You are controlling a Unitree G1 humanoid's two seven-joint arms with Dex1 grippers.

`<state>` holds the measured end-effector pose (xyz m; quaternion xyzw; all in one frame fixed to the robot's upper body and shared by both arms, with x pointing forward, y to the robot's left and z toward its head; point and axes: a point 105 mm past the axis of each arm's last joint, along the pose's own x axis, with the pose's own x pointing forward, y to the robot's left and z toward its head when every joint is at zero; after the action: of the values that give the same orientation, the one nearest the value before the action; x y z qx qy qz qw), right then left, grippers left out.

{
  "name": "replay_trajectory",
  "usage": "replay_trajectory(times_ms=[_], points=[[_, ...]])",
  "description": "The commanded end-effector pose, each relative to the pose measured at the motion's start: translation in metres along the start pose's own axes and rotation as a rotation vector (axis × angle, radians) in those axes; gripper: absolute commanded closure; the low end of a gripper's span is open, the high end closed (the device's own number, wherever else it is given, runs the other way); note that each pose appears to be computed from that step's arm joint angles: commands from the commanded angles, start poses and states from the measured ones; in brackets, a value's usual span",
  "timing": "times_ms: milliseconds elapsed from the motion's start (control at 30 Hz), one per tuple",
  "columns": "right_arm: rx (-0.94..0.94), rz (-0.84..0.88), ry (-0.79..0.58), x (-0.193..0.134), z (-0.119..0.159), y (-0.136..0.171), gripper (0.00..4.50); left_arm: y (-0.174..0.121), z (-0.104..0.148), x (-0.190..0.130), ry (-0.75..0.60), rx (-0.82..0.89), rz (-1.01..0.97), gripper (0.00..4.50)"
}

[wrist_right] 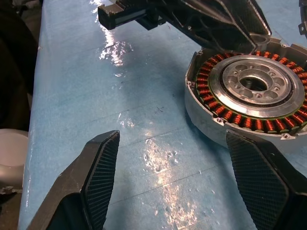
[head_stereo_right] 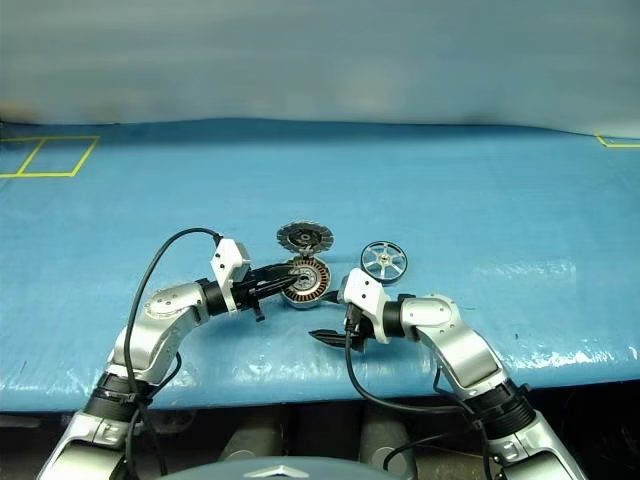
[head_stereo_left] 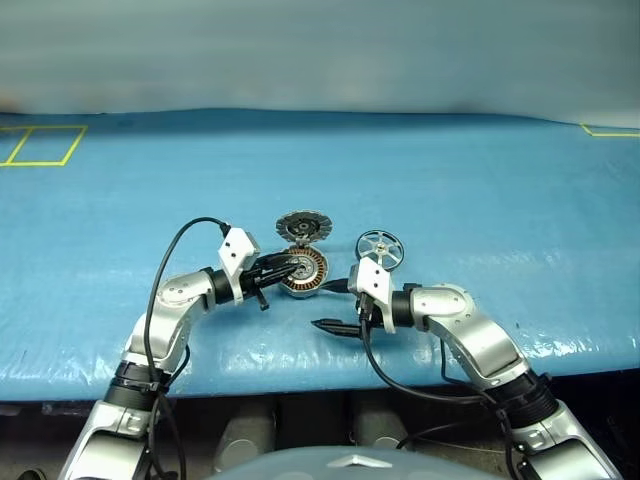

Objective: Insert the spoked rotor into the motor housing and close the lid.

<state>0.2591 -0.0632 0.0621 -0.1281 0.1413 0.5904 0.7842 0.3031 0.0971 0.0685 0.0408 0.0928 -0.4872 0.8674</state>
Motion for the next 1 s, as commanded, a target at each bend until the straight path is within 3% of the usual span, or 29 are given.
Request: replay_trajectory(times_ms=[33, 800, 967, 1000], points=[[-0.043, -0.004, -0.037, -0.001, 0.011, 0.001, 0.79, -0.003, 0.004, 0.006, -0.008, 0.033, -0.032, 3.83], [-0.057, -0.036, -0.033, -0.003, 0.012, -0.002, 0.79, 0.008, -0.005, 0.010, 0.033, 0.066, 0.025, 3.83], [-0.060, -0.040, -0.032, -0.003, 0.012, -0.002, 0.79, 0.010, -0.002, 0.011, 0.001, 0.045, 0.046, 2.19], [-0.060, -0.040, -0.032, -0.002, 0.012, -0.002, 0.79, 0.010, 0.000, 0.010, -0.008, 0.042, 0.046, 2.19]])
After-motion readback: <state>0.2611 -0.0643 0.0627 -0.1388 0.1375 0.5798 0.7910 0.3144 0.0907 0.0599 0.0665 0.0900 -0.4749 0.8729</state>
